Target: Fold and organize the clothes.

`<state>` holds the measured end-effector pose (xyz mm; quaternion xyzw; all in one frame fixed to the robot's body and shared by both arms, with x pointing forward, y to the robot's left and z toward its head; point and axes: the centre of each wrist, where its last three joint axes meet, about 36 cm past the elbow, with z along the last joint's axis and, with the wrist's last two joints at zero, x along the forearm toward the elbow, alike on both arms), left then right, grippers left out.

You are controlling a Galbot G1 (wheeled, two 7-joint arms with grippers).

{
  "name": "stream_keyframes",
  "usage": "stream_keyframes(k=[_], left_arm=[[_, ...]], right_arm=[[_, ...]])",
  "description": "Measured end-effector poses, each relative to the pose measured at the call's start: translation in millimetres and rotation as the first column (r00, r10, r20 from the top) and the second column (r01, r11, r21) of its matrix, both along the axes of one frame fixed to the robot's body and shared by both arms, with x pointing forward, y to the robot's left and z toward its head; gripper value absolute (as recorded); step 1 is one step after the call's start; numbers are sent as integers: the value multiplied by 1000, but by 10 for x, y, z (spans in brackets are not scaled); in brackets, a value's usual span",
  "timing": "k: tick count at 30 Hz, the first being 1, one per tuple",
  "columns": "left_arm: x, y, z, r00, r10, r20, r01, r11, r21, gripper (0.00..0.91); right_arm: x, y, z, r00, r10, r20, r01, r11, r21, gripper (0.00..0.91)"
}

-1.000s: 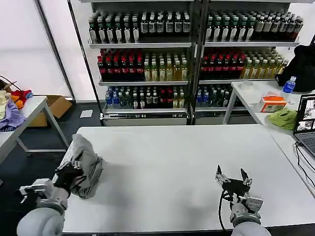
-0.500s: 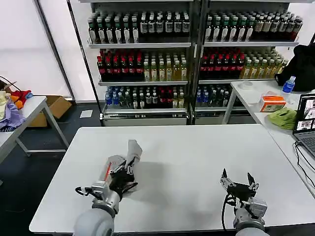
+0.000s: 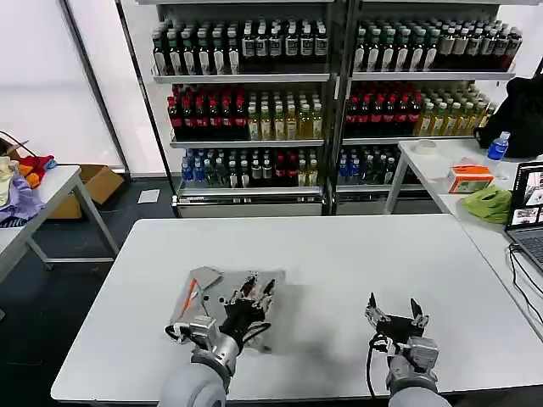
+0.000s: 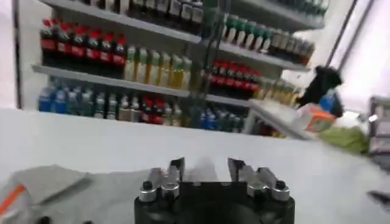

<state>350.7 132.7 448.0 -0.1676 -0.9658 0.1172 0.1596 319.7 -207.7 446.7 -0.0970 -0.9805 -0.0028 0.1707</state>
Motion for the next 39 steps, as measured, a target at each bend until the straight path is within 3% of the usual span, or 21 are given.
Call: stream_keyframes(k=[4,9,26,34,35,37,39], left_arm=[[1,-32,60,1000,0,3,0,998,-68,907],[20,49,97,999,38,6,-37,996,-76,907],[4,677,127,964,265,16,-265,960,92,907],[-15,793,94,953,301,-1,-299,946,126,907],[-18,811,92,952,306,-2,-303,944,130,907],[-27,837,86,950,313,-5,-309,941,135,907],[-36,853,77,947,321,-12,-316,938,139,907]], right_arm=[[93,99,3,1000,27,-5,-27,999,29,907],[214,231,44,997,77,-21,-74,990,118,907],[646,768,149,945,313,-92,-242,862,445,907],[844,901,92,923,361,-137,-235,807,542,907],[865,910,80,921,363,-144,-230,802,551,836],[896,921,54,917,368,-155,-223,794,566,806],[926,928,25,914,372,-165,-215,785,580,715]])
